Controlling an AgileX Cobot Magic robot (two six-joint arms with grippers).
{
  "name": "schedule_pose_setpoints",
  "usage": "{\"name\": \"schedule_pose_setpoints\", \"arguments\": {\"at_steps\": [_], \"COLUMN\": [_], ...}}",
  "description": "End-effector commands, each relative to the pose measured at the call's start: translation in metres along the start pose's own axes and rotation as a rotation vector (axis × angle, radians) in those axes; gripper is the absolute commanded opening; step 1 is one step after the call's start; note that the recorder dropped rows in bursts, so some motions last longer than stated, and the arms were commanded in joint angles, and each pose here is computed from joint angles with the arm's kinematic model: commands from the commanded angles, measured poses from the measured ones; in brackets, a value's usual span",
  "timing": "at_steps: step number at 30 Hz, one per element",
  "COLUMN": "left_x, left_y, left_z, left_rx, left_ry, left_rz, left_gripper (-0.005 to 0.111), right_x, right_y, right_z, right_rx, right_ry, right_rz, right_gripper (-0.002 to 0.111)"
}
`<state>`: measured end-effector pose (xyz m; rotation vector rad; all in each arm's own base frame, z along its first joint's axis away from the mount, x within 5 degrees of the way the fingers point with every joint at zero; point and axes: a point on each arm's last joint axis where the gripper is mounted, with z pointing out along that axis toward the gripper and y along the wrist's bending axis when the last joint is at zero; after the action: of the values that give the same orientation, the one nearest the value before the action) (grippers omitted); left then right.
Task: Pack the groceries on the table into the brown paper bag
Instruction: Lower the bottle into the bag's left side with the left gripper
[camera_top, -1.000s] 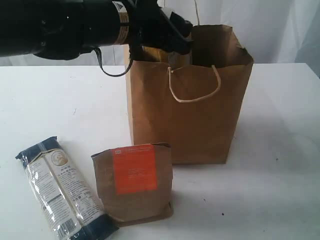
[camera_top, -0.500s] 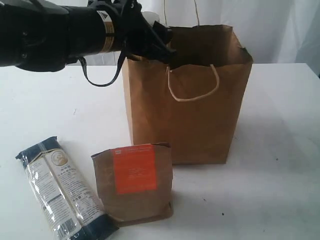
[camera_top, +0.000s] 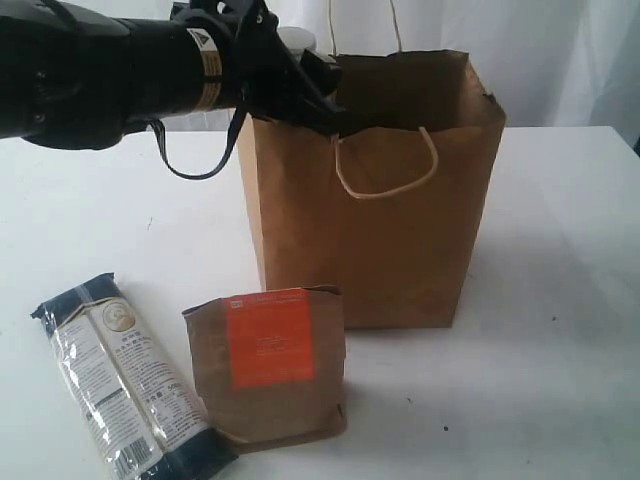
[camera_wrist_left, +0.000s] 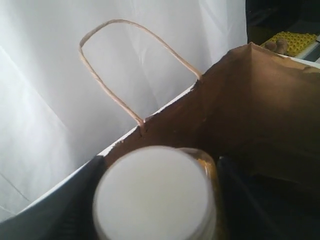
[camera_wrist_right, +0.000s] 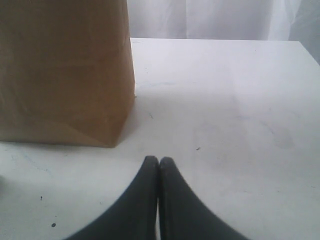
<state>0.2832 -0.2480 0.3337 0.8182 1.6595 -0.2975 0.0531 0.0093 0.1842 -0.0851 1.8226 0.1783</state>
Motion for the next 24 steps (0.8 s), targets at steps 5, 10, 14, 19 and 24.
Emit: {"name": "schedule_pose_setpoints", "arguments": {"at_steps": [5, 10, 14, 19, 24], "left_x": [0.01, 0.0, -0.012, -0.028, -0.034], "left_y": [-0.009, -0.013, -0.005, -0.003, -0.003], "left_z": [0.004, -0.004, -0.011, -0.02, -0.024], "left_rx": [0.061, 0.124, 0.073, 0.089, 0.103], "left_ry": [0.029, -0.006, -0.043, -0.093, -0.112], "left_rz": [-0.062, -0.081, -0.082, -0.115, -0.163], "left_gripper": [0.074, 0.079, 0.079, 0.079, 0.079], "right_x": [0.001, 0.001, 0.001, 0.001, 0.001], "right_y": [0.0, 0.0, 0.0, 0.0, 0.0], "right_z": [0.0, 0.0, 0.0, 0.0, 0.0], "right_rx": [0.003, 0.003, 0.003, 0.003, 0.003], "right_ry": [-0.002, -0.002, -0.002, -0.002, -0.002], "right_rz": [0.004, 0.004, 0.004, 0.004, 0.004], "right_gripper": [0.0, 0.0, 0.0, 0.0, 0.0]}}
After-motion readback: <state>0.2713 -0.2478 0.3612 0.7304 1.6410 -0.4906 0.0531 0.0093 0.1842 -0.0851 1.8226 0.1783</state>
